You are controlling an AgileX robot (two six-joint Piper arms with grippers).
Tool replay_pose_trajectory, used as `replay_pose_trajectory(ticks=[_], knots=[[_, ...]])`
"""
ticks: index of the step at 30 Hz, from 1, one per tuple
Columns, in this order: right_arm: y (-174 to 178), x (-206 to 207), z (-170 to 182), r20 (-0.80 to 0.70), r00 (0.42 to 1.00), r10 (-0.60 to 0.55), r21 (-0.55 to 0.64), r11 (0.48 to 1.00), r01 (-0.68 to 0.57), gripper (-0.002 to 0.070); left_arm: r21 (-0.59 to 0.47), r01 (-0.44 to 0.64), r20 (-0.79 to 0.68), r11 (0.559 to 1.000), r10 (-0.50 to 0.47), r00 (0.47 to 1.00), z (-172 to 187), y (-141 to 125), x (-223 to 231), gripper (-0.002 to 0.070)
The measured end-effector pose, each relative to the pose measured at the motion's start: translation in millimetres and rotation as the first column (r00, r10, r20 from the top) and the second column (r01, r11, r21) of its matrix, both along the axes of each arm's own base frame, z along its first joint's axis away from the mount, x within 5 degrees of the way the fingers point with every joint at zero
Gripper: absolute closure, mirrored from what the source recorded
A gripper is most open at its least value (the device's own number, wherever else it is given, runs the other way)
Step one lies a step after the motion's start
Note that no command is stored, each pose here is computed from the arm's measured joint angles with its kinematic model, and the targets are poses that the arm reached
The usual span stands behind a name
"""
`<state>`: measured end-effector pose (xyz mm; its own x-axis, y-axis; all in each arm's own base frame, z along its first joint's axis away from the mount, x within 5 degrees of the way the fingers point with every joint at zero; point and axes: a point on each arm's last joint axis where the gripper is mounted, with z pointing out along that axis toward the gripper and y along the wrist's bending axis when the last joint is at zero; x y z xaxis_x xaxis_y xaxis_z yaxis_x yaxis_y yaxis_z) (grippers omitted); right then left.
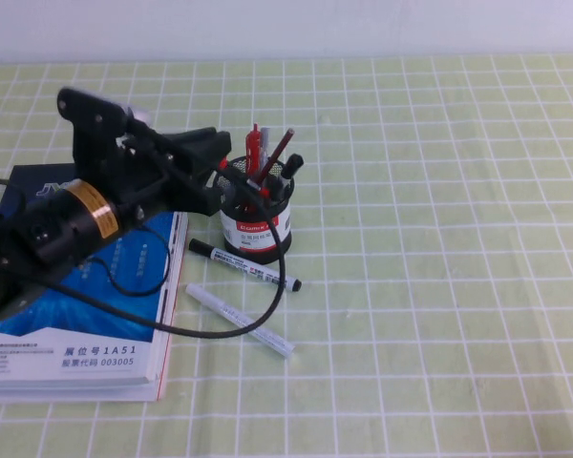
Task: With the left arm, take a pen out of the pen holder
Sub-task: Pick up the pen from the pen holder, then place the pen on the table
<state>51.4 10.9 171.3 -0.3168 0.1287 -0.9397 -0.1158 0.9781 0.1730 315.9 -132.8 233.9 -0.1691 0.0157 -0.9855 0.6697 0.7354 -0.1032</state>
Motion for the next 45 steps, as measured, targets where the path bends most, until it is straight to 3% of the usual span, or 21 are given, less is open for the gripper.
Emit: replay_pose_trajectory(ticks=[10, 18, 28, 33, 41, 45], knots=[[0.0, 0.0, 0.0, 0.000, 1.000, 0.000, 0.000, 1.000, 0.000, 0.0691, 0.001, 0.123, 0.045, 0.992, -0.123, 0.991, 43.8, -1.0, -30.9, 0.0612], [0.0, 0.0, 0.0, 0.000, 1.000, 0.000, 0.000, 1.000, 0.000, 0.0691, 0.016, 0.096, 0.115, 0.995, -0.097, 0.989, 67.5, 15.0, -79.0, 0.0612], [0.0, 0.0, 0.0, 0.000, 1.000, 0.000, 0.000, 1.000, 0.000, 0.0691, -0.003, 0.102, -0.017, 0.995, -0.102, 0.995, 24.9, 22.1, -107.1, 0.0612], [0.0, 0.0, 0.0, 0.000, 1.000, 0.000, 0.000, 1.000, 0.000, 0.0692, 0.000, 0.110, -0.056, 0.994, -0.110, 0.992, 8.3, 19.4, -99.9, 0.0612], [0.0, 0.0, 0.0, 0.000, 1.000, 0.000, 0.000, 1.000, 0.000, 0.0691, -0.094, 0.172, -0.148, 0.981, -0.185, 0.972, -29.0, 7.7, -82.8, 0.0612], [0.0, 0.0, 0.0, 0.000, 1.000, 0.000, 0.000, 1.000, 0.000, 0.0691, -0.073, 0.174, -0.190, 0.982, -0.185, 0.964, -46.3, 6.2, -77.7, 0.0612]])
